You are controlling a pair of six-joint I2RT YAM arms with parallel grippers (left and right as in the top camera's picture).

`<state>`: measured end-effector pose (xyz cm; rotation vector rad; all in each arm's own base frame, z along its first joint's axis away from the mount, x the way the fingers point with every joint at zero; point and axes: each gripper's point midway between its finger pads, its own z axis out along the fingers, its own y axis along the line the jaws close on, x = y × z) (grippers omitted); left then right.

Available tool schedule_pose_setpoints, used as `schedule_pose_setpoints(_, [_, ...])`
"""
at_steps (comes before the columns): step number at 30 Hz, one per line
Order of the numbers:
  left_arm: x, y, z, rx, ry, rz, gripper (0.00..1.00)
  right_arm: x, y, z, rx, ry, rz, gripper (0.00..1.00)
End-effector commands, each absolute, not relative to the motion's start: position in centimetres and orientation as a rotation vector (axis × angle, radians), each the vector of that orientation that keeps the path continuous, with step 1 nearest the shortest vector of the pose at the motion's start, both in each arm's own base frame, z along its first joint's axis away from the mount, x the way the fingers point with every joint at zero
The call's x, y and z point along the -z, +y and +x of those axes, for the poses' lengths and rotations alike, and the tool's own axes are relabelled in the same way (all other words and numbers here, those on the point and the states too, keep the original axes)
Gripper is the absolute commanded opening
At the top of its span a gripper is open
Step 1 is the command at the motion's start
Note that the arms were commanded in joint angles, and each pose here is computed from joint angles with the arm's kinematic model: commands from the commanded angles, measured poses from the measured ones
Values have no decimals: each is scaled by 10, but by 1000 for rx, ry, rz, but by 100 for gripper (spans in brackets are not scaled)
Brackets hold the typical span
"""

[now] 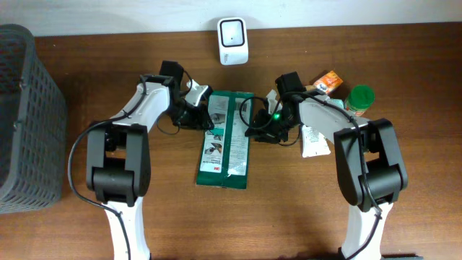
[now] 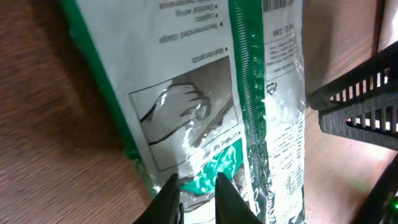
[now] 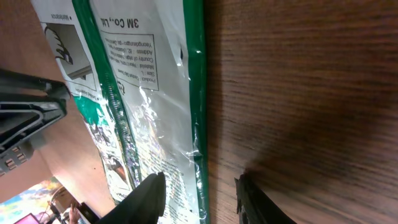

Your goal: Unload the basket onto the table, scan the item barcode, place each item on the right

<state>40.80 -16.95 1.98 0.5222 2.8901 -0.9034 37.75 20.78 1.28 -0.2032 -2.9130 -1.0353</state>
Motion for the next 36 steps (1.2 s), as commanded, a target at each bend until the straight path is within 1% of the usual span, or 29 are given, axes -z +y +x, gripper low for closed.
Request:
schedule_pose_setpoints(1, [-26,-170,407,897,2864,553,17,-6,210,376,1013,-2909,-204,36])
schedule_pose_setpoints(3, [-18,-164,406,842,2892,542,16,-6,211,376,1016,-2912,-200,37])
schedule_pose_setpoints(4, [-14,-165,404,853,2894,536,14,-6,211,376,1016,-2912,-200,36])
schedule_pose_setpoints(6, [-3,-165,398,861,2921,470,4,-6,211,376,1016,-2911,-200,36])
schedule_pose_setpoints(8, [10,-163,393,861,2943,391,1,-6,211,376,1015,-2908,-211,36])
schedule_pose_setpoints(12, [18,-162,390,866,2964,307,0,-4,212,374,1003,-2897,-243,37])
schedule_pose_setpoints(16, [19,-162,388,871,2985,251,0,-2,236,370,1046,-2904,-184,37])
schedule_pose_setpoints(20, [20,-161,384,874,3001,242,0,-18,277,373,1225,-2906,-1,36])
schedule_pose_setpoints(24, [23,-160,373,885,3043,216,0,-48,292,393,1505,-2862,122,36])
schedule_pose_setpoints(25, [24,-161,370,900,3053,211,0,-51,290,396,1533,-2858,127,36])
schedule_pose_setpoints(26, [23,-162,367,917,3059,208,0,-50,287,397,1528,-2861,113,36])
schedule_pose_setpoints(29, [21,-165,363,967,3061,201,0,-33,278,394,1377,-2920,36,36])
schedule_pose_setpoints(30, [21,-165,363,966,3061,201,0,-26,282,387,1334,-2923,44,25])
schedule_pose_setpoints(31, [21,-165,363,966,3061,200,0,-26,283,386,1333,-2921,50,19])
schedule_pose_setpoints(34, [21,-165,363,966,3061,201,0,-26,284,385,1333,-2920,51,6])
schedule_pose_setpoints(35, [21,-165,363,966,3061,201,6,-26,284,385,1334,-2923,60,4])
schedule_pose_setpoints(36, [21,-165,363,966,3060,202,25,-27,282,386,1337,-2928,66,4])
